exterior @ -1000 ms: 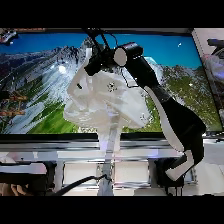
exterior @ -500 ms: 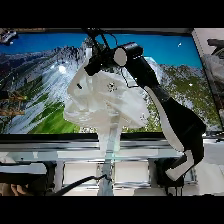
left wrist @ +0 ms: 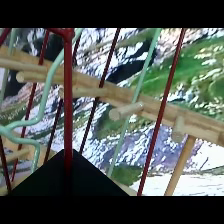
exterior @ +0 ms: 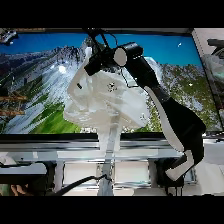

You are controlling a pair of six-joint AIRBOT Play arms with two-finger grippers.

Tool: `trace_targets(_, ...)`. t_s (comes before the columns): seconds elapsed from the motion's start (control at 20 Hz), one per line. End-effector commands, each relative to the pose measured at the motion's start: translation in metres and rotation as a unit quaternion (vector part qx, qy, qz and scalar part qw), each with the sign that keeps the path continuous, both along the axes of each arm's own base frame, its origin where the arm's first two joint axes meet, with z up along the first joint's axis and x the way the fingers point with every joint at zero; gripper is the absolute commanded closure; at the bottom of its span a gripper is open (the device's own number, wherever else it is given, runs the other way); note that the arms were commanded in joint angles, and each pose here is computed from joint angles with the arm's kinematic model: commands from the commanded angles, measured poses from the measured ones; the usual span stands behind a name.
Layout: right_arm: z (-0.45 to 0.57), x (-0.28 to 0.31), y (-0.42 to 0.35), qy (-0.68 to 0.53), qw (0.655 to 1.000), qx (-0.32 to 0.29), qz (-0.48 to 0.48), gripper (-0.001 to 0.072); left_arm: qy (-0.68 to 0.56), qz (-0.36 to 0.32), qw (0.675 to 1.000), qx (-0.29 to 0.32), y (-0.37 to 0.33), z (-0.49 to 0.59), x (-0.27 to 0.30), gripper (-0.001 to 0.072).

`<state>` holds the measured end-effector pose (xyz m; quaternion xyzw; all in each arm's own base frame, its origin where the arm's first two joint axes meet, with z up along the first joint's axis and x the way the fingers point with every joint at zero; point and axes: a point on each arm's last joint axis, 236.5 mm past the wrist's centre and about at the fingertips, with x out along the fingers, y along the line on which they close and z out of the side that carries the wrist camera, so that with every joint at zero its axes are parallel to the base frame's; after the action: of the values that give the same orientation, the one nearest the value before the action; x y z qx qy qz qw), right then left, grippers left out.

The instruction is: Fold the clothes and pants, and hang the long-sleeved shirts on hangers.

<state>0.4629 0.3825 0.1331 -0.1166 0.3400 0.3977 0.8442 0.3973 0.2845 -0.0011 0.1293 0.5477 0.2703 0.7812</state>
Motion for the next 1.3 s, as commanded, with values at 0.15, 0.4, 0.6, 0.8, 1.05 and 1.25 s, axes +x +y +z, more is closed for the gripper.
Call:
trace_targets(0.15, 0.0, 0.0, 0.001, 0.0, 1.0, 0.0, 0.001, 0.0688, -0.057, -0.045, 0.997, 0.025, -0.018, 0.035, 0.03, 0.069)
trace_targets(0.4, 0.0, 0.0, 0.001, -0.002, 1.0, 0.002, 0.0, 0.0688, -0.102, -0.055, 0.992, 0.042, -0.023, 0.079, 0.045, 0.069)
trace_targets(0.6, 0.004, 0.004, 0.002, -0.01, 1.0, 0.008, -0.003, 0.0688, -0.191, -0.062, 0.978, 0.053, -0.035, 0.157, 0.059, 0.0691)
trace_targets(0.8, 0.009, 0.007, 0.003, -0.018, 1.0, 0.014, -0.006, 0.0688, -0.272, -0.108, 0.955, 0.041, -0.083, 0.232, 0.063, 0.0691)
trace_targets(1.05, 0.026, 0.025, -0.016, -0.059, 0.997, -0.01, -0.042, 0.0689, -0.267, -0.209, 0.94, -0.016, -0.197, 0.27, 0.028, 0.0691)
trace_targets(1.25, 0.037, 0.027, -0.023, -0.069, 0.996, -0.009, -0.056, 0.0689, -0.225, -0.264, 0.936, -0.058, -0.264, 0.285, -0.045, 0.0691)
